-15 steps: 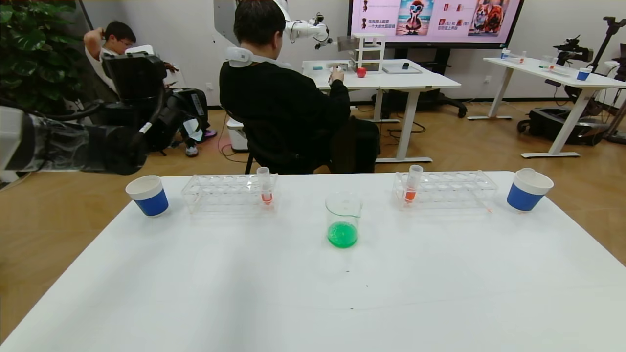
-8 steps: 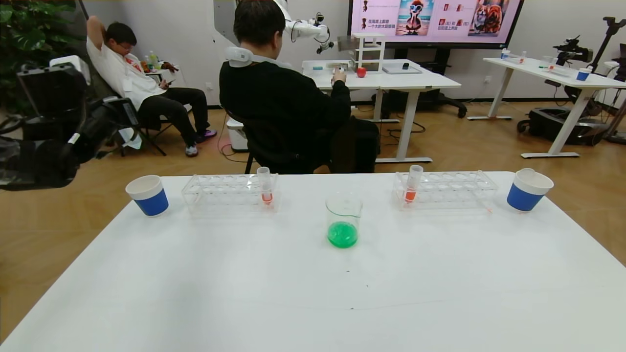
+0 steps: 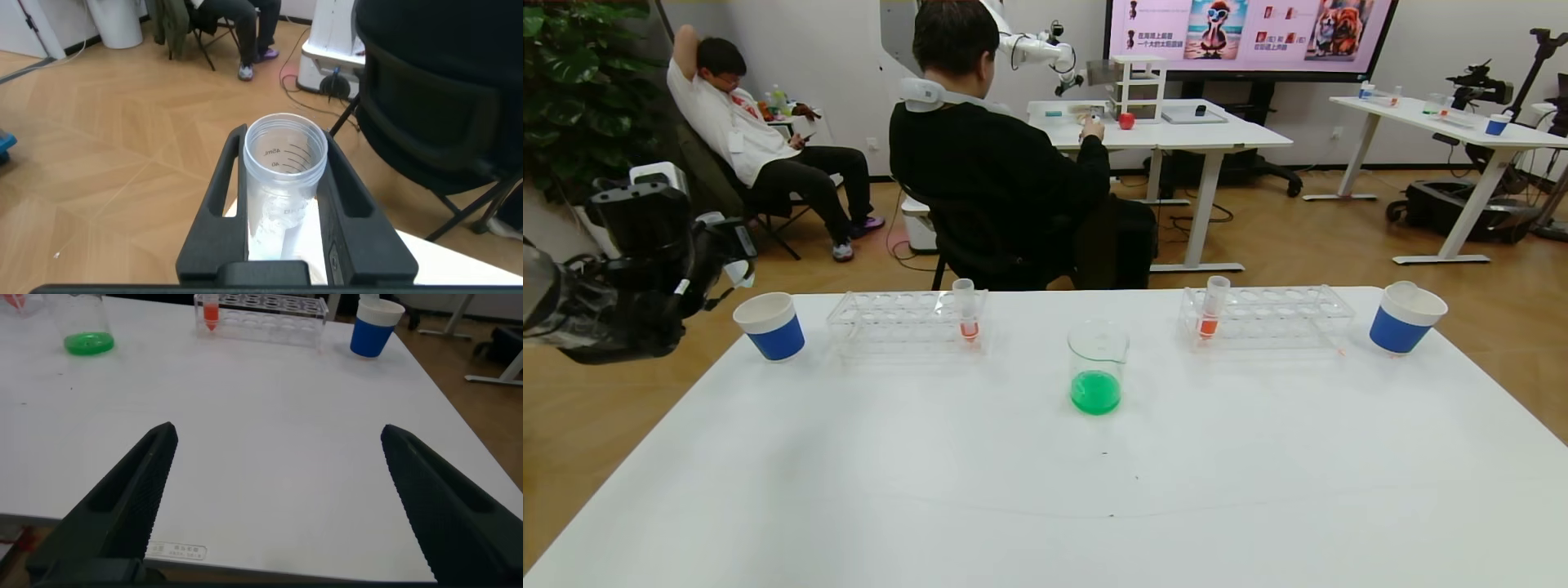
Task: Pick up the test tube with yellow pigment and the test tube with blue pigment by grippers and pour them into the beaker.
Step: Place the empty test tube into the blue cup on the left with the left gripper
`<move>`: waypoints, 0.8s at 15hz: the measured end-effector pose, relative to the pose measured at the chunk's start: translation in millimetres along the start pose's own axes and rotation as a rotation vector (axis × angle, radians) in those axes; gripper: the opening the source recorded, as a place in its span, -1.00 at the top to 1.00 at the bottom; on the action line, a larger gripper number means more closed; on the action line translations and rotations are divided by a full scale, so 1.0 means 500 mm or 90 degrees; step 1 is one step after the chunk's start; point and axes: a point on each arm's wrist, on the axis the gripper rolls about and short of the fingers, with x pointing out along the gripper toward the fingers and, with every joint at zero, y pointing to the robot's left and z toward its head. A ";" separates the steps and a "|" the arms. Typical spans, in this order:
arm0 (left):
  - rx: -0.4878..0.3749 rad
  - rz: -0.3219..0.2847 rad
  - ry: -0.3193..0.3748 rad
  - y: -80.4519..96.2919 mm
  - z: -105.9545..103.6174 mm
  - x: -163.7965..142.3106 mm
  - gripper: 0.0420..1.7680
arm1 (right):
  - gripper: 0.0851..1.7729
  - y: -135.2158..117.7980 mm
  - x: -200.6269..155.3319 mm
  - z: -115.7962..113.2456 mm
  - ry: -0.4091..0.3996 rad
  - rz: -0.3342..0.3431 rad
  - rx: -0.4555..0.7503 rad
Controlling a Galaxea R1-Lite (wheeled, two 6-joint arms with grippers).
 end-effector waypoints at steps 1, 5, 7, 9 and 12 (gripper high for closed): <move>0.009 0.004 0.005 0.004 -0.015 0.008 0.47 | -0.96 0.000 0.000 0.000 0.000 0.000 0.000; 0.012 0.007 -0.019 0.008 -0.061 0.032 0.47 | -0.96 0.000 0.000 0.000 0.000 0.000 0.000; 0.016 0.008 0.000 0.006 -0.092 0.037 0.47 | -0.96 0.000 0.000 0.000 0.000 0.000 0.000; 0.016 0.009 0.011 0.007 -0.107 0.040 0.47 | -0.96 0.000 0.000 0.000 0.000 0.000 0.000; 0.018 0.006 0.014 0.001 -0.110 0.039 0.47 | -0.96 0.000 0.000 0.000 0.000 0.000 0.000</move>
